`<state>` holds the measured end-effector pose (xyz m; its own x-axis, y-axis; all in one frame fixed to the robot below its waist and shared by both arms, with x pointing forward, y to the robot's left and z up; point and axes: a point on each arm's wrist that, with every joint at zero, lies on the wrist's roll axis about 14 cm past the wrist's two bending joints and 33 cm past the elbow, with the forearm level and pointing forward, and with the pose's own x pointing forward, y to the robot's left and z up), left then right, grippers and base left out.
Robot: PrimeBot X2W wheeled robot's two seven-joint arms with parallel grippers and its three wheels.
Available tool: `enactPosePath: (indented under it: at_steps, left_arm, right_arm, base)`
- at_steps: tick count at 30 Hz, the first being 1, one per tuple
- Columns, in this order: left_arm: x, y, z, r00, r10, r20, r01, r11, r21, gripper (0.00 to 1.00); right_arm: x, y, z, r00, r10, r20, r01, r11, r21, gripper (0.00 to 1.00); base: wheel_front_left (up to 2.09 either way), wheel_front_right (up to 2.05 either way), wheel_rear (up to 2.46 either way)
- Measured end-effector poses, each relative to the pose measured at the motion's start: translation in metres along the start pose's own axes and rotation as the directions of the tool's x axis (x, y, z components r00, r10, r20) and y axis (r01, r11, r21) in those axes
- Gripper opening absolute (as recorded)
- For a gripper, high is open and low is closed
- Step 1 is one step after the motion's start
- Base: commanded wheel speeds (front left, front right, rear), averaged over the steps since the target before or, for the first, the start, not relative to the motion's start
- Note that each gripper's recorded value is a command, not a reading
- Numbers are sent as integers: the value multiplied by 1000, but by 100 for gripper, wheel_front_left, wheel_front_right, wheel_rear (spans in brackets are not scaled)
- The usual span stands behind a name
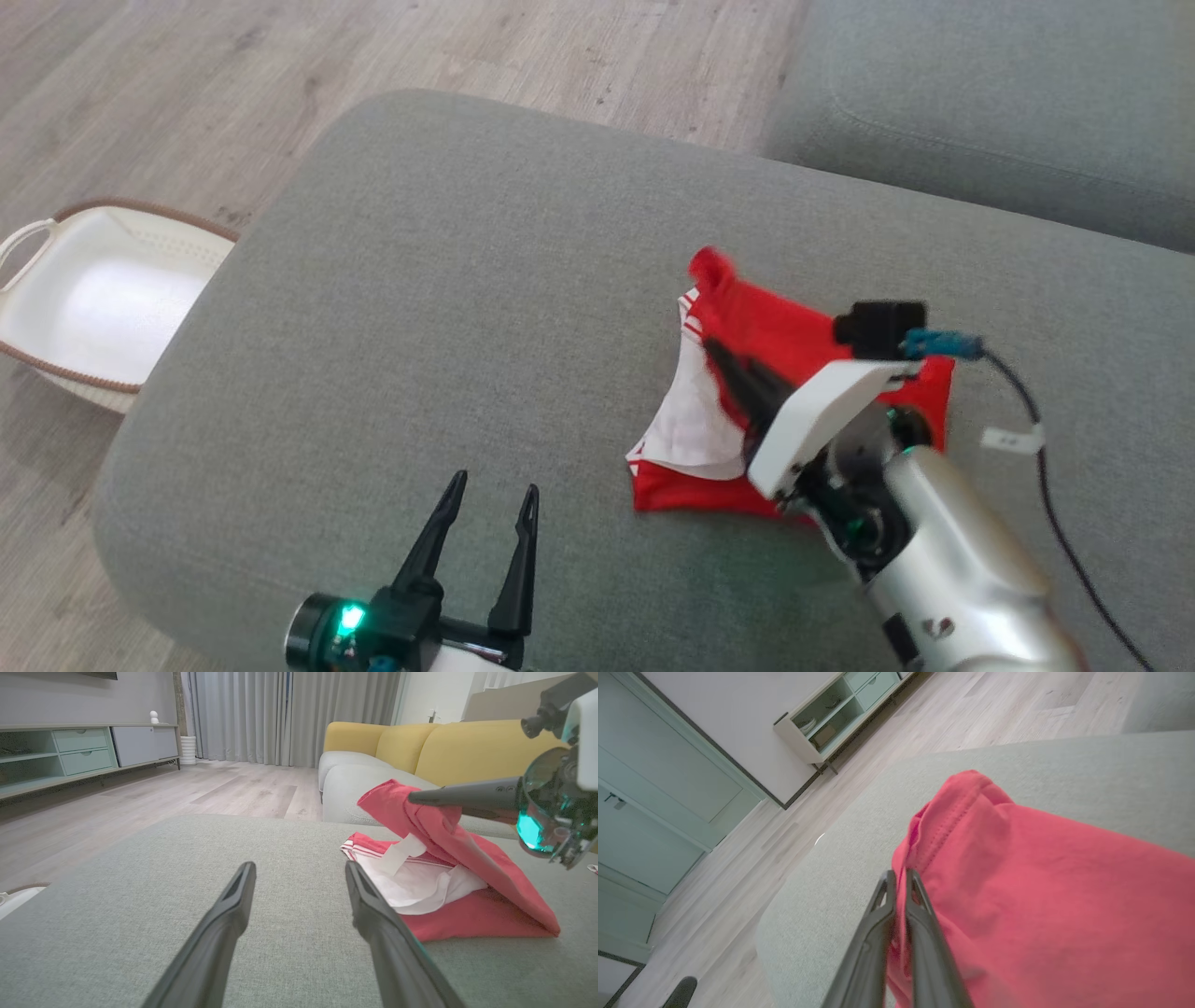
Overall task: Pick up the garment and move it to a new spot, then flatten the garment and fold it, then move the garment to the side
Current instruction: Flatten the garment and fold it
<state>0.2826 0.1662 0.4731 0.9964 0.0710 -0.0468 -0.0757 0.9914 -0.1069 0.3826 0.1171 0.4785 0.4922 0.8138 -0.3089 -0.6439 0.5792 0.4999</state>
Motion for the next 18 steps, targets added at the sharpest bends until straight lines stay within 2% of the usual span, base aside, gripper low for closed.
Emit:
enactPosePath:
  at_steps: [2, 3, 4, 5, 12, 14, 18]
  left_arm:
    - [0, 1, -1, 1000, 6, -2, -6, 1000, -1, 100]
    - [0, 1, -1, 1000, 6, -3, -6, 1000, -1, 100]
    - [0, 0, -1, 1000, 5, -4, -5, 1000, 3, 100]
    - [1, -1, -1, 1000, 0, -4, 0, 1000, 2, 100]
    - [3, -4, 2, 1000, -14, 10, 14, 1000, 3, 100]
    - [5, -2, 7, 1000, -7, 27, 7, 1000, -1, 100]
    - [6, -4, 8, 999, -10, 34, 10, 1000, -12, 100]
  right_arm:
    - [3, 6, -11, 1000, 21, -20, -21, 1000, 9, 0]
    - [4, 9, -16, 999, 29, -29, -29, 1000, 8, 13]
    - [5, 11, -20, 999, 38, -36, -37, 999, 11, 74]
    - [5, 13, -22, 999, 43, -33, -42, 999, 18, 100]
    - [-2, 8, 1, 991, 18, 131, -23, 999, 40, 100]
    - [-11, -3, 18, 975, -20, 222, 17, 1000, 19, 100]
    - [-42, -35, 46, 921, -101, 375, 147, 984, -96, 100]
  base:
    - [0, 0, 0]
    - [0, 0, 0]
    - [0, 0, 0]
    - [0, 0, 0]
    - [0, 0, 0]
    - [0, 0, 0]
    - [0, 0, 0]
